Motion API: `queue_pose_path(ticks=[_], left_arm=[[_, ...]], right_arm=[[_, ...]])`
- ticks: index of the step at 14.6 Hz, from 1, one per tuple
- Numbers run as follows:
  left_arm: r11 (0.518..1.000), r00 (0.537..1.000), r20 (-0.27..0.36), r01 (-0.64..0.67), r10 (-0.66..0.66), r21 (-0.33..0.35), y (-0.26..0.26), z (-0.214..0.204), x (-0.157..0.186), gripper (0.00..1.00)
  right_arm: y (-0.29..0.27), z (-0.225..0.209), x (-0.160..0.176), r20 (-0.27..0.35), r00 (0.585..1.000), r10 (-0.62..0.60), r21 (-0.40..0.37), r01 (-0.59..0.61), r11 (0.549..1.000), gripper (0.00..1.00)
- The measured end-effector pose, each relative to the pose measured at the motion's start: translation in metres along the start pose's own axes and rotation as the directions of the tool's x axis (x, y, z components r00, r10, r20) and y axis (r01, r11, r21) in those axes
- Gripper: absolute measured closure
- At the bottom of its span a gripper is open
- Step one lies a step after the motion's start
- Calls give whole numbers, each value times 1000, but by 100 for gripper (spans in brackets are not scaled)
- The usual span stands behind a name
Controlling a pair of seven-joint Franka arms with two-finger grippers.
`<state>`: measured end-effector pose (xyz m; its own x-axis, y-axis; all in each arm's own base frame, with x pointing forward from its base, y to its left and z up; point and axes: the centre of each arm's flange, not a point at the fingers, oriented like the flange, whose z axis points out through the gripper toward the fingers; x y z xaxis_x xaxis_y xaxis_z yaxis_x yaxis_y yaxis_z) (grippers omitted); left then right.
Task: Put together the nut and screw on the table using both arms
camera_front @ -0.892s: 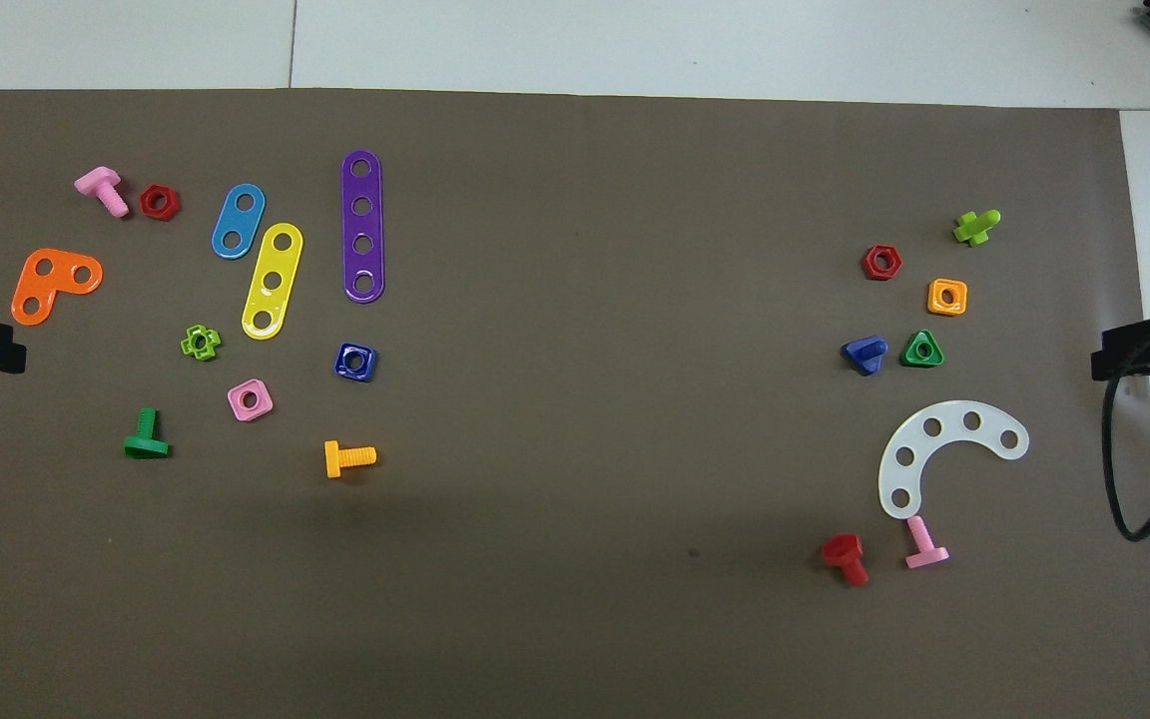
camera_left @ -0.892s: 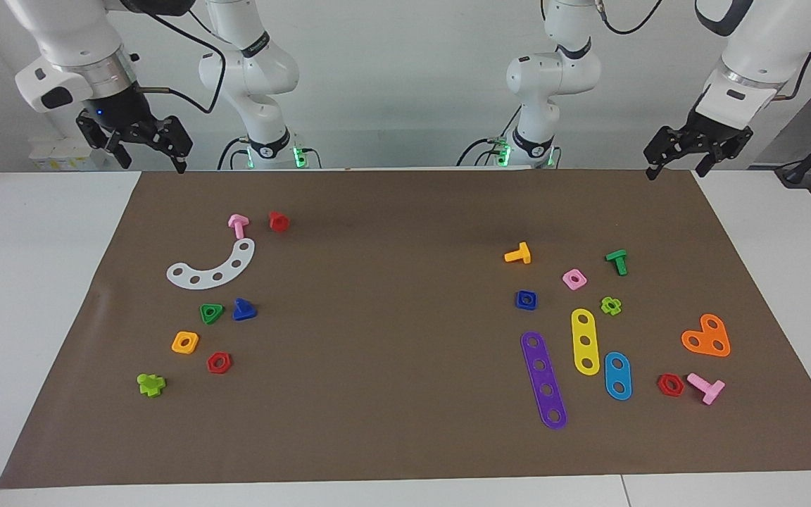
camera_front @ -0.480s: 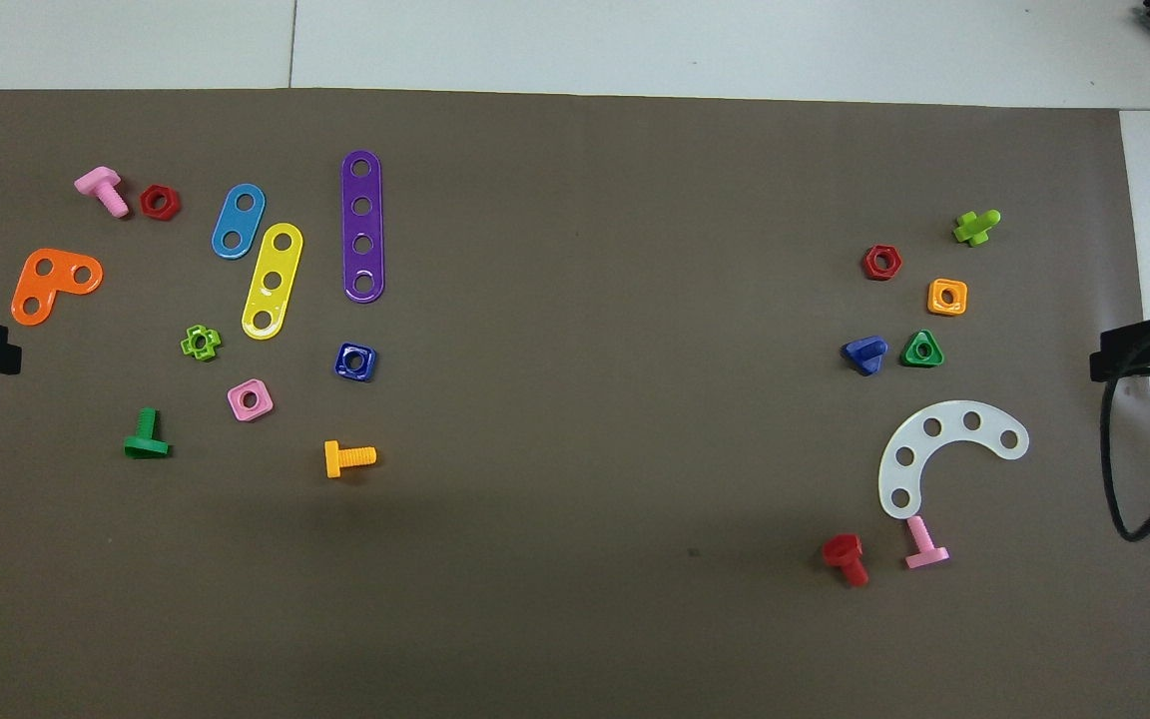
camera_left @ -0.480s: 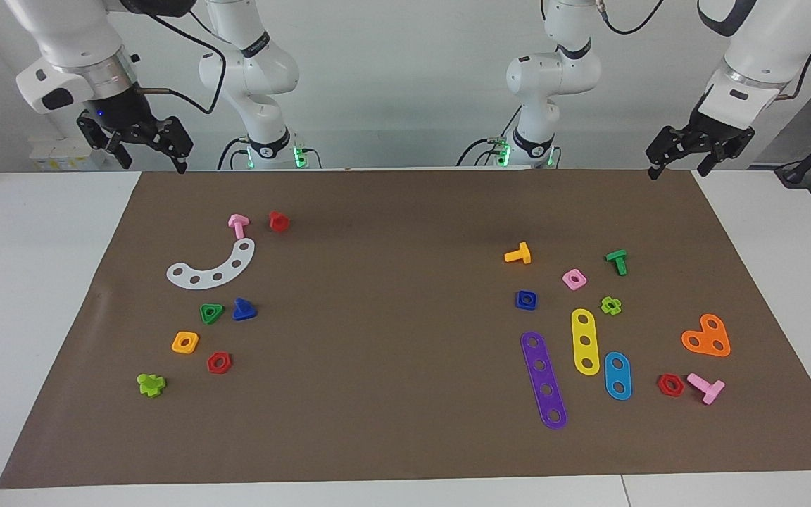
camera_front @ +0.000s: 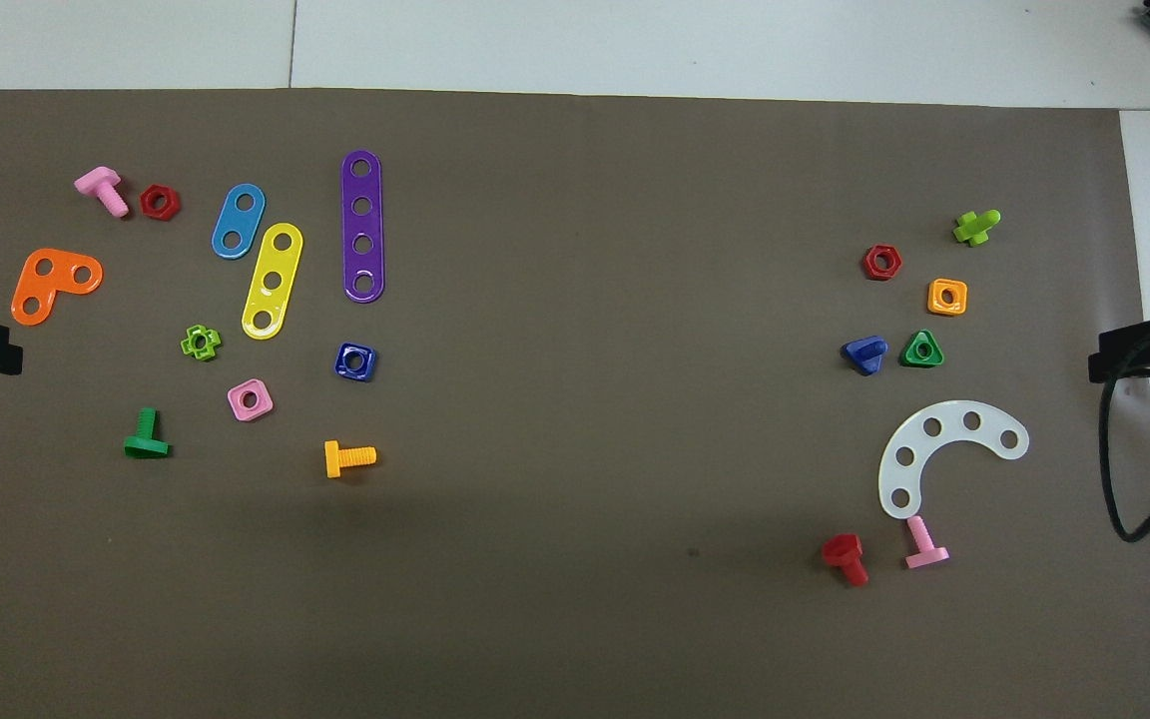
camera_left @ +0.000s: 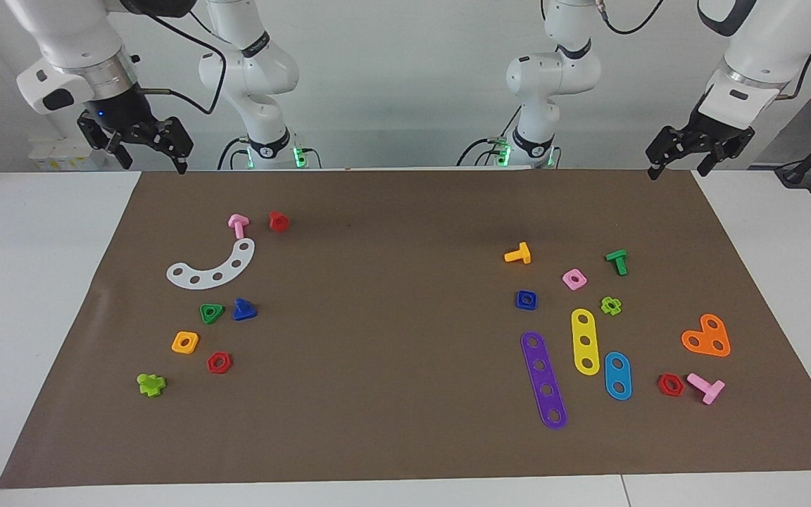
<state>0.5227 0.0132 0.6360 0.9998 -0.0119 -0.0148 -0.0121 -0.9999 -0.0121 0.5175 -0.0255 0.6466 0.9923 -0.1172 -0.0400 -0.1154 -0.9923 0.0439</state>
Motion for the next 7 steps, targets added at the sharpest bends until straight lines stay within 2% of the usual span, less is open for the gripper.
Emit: queue_pose_path(ticks=[5,7], left_arm=[[1000,1000,0,-10,10,1,6,0,0,0],[1000,1000,-4,-9,9,1,5,-2,-1,0]], right_arm=[[-4,3,1,-12,1000,-5,32,5,999,0],[-4,1,2,-32,998,-53,32,54,998,0]])
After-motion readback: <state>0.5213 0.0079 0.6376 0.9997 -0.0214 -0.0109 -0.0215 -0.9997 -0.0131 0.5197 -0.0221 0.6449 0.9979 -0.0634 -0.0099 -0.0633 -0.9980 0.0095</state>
